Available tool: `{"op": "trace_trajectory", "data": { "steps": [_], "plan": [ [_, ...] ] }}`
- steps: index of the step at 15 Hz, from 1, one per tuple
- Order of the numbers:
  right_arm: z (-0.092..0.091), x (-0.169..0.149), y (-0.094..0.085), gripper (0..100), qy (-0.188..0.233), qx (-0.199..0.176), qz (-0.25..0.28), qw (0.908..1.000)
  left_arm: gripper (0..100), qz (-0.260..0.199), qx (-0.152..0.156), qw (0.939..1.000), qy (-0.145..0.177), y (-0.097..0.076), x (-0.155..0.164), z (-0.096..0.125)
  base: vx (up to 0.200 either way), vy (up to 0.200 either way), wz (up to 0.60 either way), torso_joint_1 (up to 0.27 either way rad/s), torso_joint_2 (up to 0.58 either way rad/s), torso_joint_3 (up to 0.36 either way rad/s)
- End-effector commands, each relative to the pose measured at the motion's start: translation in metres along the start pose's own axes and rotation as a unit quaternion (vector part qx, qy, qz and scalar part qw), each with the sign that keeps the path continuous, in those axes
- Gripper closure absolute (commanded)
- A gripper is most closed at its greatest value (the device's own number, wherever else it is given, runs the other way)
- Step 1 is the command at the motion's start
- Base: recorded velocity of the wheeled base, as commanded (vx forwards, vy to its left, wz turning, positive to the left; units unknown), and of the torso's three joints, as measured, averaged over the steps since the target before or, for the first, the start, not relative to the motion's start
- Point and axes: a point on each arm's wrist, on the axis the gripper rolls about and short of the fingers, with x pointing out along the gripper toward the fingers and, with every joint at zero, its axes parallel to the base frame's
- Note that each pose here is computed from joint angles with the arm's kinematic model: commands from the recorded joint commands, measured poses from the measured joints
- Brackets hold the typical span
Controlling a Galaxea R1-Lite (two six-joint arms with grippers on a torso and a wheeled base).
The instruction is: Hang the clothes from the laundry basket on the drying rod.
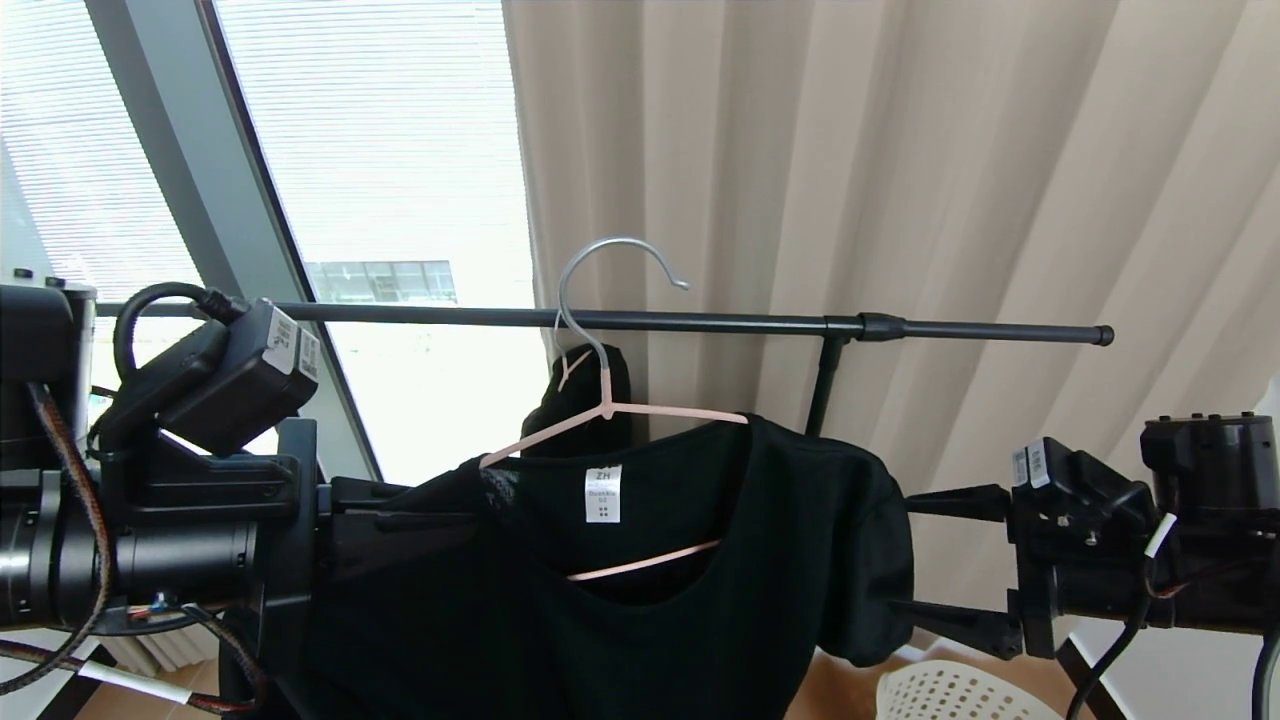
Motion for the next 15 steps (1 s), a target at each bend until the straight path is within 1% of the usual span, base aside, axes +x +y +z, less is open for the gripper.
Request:
{"op": "trace_trajectory", "data": {
  "steps": [1, 2, 3, 6, 9, 10, 12, 13, 15],
  "plan": [
    [-0.004, 0.007, -0.005, 0, 0.007, 0.009, 0.005, 0.9999, 100, 0.002, 0.005, 1.0, -0.007, -0.003, -0.004, 0.002, 0.0, 0.0, 0.0, 0.0, 0.0, 0.0],
    [-0.004, 0.008, -0.006, 0, 0.008, 0.011, 0.005, 0.9999, 100, 0.002, 0.006, 1.0, -0.007, -0.003, -0.005, 0.002, 0.0, 0.0, 0.0, 0.0, 0.0, 0.0],
    [-0.003, 0.008, -0.006, 100, 0.007, 0.012, 0.005, 0.9999, 100, 0.002, 0.005, 1.0, -0.006, -0.003, -0.005, 0.001, 0.0, 0.0, 0.0, 0.0, 0.0, 0.0],
    [0.0, 0.008, -0.006, 100, 0.003, 0.015, 0.004, 0.9999, 100, 0.002, 0.003, 1.0, -0.005, -0.004, -0.005, 0.0, 0.0, 0.0, 0.0, 0.0, 0.0, 0.0],
    [0.006, 0.0, -0.012, 100, -0.007, 0.009, -0.015, 0.9998, 100, 0.002, -0.011, 0.9999, -0.002, -0.005, -0.006, -0.003, 0.0, 0.0, 0.0, 0.0, 0.0, 0.0],
    [0.01, -0.007, -0.017, 100, -0.015, 0.015, -0.033, 0.9992, 100, 0.007, -0.016, 0.9998, 0.0, -0.005, -0.008, -0.006, 0.0, 0.0, 0.0, 0.0, 0.0, 0.0],
    [0.012, -0.014, -0.023, 100, -0.022, 0.024, -0.051, 0.9981, 100, 0.013, -0.017, 0.9998, -0.001, -0.005, -0.011, -0.007, 0.0, 0.0, 0.0, 0.0, 0.0, 0.0],
    [0.014, -0.021, -0.031, 100, -0.028, 0.033, -0.068, 0.9967, 100, 0.018, -0.02, 0.9996, -0.001, -0.005, -0.014, -0.01, 0.0, 0.0, 0.0, 0.0, 0.0, 0.0],
    [0.015, -0.026, -0.036, 100, -0.032, 0.038, -0.082, 0.9954, 100, 0.011, -0.023, 0.9997, -0.001, -0.006, -0.015, -0.012, 0.0, 0.0, 0.0, 0.0, 0.0, 0.0]
  ]
}}
